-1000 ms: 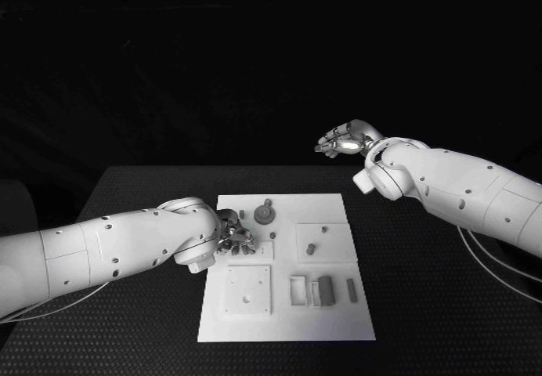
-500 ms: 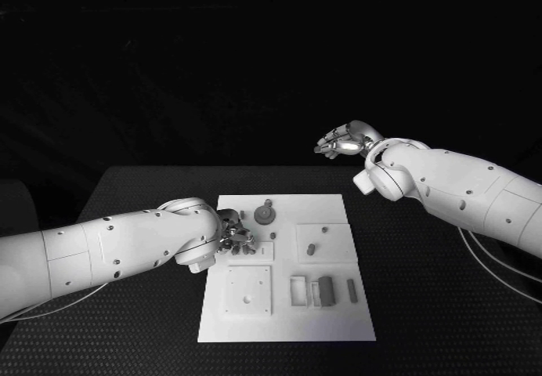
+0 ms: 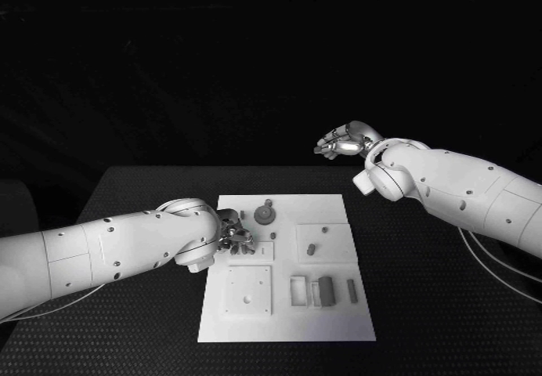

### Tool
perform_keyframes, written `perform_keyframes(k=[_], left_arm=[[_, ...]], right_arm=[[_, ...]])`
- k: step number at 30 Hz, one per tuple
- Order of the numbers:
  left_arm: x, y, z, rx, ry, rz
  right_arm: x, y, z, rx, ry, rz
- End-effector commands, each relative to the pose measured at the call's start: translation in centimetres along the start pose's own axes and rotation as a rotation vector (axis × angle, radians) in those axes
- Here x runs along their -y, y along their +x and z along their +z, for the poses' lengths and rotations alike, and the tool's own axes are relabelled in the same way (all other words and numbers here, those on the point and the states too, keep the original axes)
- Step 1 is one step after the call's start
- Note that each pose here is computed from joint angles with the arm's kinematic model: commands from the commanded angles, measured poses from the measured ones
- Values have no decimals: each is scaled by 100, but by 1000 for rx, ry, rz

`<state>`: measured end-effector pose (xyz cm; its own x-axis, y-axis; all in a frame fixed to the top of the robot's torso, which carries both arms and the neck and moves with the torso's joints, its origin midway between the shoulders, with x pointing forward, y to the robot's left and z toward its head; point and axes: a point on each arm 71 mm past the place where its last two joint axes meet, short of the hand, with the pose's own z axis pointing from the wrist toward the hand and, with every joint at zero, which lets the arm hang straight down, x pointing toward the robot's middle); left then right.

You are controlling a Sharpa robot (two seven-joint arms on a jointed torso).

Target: Assemble the parts on the task board

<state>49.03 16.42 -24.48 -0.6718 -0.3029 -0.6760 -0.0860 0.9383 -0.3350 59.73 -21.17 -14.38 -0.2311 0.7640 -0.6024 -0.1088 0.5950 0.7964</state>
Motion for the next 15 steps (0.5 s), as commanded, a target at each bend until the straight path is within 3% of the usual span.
perform_keyframes(k=[1, 15], left_arm=[[2, 7, -1, -6, 1, 23], [81, 38, 7, -15, 11, 87]], right_arm=[[-14, 17, 0, -18, -8, 2], [-26, 43, 3, -35, -10, 4]])
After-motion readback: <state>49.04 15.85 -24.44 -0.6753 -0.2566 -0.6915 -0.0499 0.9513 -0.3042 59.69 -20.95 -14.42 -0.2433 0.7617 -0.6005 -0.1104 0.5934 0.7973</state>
